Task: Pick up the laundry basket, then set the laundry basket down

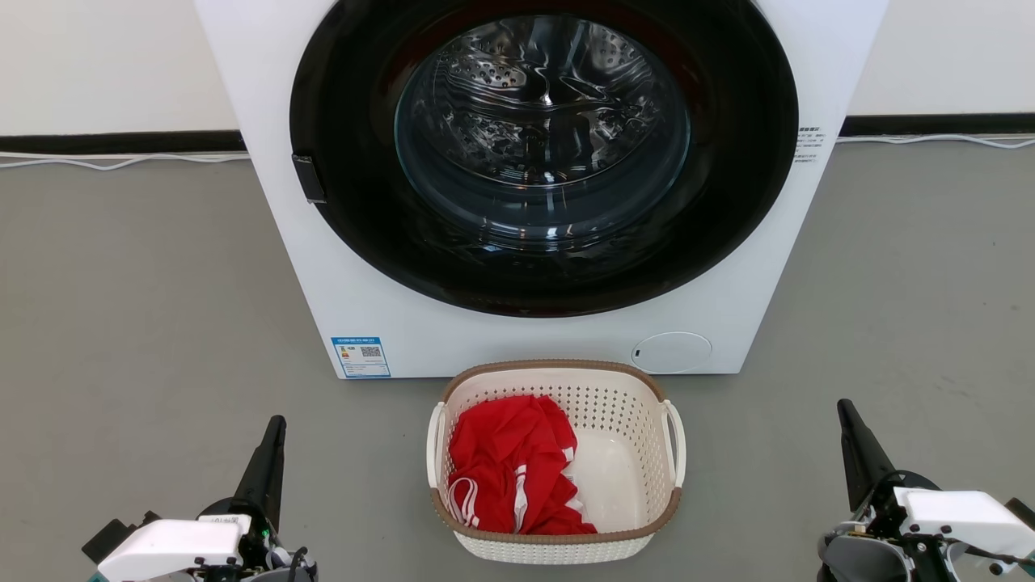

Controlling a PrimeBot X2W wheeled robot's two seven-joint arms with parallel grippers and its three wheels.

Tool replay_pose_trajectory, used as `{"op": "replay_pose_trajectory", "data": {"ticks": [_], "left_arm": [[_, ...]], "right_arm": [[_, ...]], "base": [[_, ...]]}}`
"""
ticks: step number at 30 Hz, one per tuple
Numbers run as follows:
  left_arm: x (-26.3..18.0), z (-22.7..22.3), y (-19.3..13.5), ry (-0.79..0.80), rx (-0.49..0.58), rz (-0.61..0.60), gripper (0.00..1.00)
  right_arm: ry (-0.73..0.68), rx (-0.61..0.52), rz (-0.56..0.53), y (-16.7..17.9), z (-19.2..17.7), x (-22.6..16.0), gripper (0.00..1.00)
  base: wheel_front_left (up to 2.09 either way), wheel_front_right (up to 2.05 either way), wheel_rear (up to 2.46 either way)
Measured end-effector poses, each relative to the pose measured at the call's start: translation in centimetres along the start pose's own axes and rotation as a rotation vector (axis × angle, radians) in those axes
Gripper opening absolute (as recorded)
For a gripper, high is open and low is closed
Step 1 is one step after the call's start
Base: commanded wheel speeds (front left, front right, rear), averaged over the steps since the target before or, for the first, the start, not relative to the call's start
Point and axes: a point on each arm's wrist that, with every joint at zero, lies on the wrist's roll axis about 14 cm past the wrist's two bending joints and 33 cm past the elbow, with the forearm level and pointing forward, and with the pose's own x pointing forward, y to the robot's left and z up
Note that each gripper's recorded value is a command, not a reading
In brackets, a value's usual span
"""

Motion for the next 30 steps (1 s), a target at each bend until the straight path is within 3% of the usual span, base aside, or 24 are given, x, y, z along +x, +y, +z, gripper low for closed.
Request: {"op": "replay_pose_trajectory", "data": {"ticks": [30], "left_arm": [[0.00, 0.00, 0.00, 0.000, 0.000, 0.000, 0.00]], "right_arm": [[0.000, 0.000, 0.000, 0.00, 0.00, 0.00, 0.00]], "base": [[0.00, 0.00, 0.00]]}}
